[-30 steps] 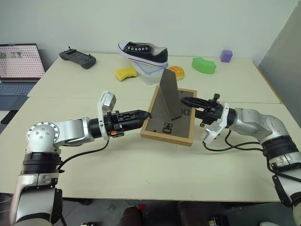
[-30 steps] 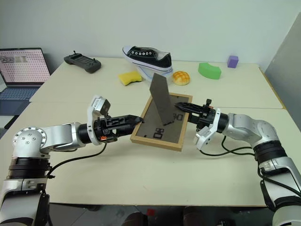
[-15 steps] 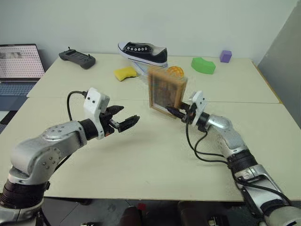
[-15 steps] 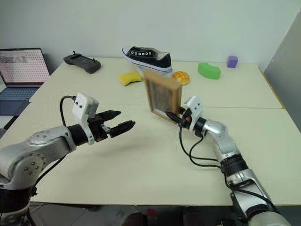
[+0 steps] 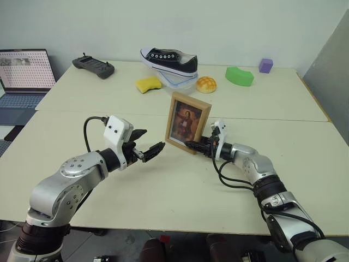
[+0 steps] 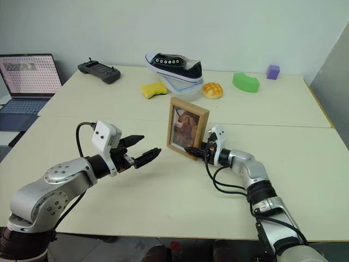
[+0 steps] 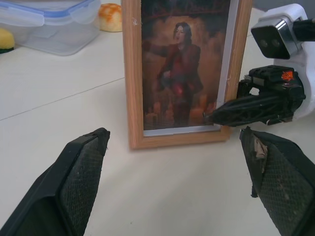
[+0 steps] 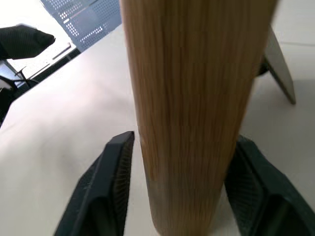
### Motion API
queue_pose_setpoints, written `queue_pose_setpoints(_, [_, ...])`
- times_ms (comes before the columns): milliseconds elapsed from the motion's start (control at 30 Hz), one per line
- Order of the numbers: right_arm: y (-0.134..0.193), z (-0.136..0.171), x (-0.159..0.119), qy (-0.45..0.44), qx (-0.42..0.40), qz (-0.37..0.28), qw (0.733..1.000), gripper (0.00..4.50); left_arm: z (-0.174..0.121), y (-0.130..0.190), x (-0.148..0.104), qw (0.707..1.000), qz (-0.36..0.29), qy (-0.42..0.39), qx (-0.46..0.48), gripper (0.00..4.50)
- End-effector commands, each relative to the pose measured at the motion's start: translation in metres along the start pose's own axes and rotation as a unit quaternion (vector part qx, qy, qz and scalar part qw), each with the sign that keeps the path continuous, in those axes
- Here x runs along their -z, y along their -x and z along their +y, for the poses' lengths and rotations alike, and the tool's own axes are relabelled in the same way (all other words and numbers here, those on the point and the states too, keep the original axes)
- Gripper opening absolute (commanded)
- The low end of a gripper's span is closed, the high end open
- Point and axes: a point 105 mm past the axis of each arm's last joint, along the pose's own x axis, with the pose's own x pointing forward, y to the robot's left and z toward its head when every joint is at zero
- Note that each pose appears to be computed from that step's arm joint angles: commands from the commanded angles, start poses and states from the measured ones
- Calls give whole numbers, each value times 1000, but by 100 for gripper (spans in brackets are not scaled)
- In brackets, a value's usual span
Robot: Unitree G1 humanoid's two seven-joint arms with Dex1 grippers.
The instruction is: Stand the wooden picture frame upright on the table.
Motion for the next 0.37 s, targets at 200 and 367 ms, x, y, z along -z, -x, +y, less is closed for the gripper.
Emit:
queue_pose_setpoints(200, [61,-7,-24,143,40,27,989,448,31,2,-8,1000,5,-14,-11,450])
queue_pose_setpoints(367, [99,7,-48,170,53,37,983,448,57,7,-8,999,8,-35,-41,450])
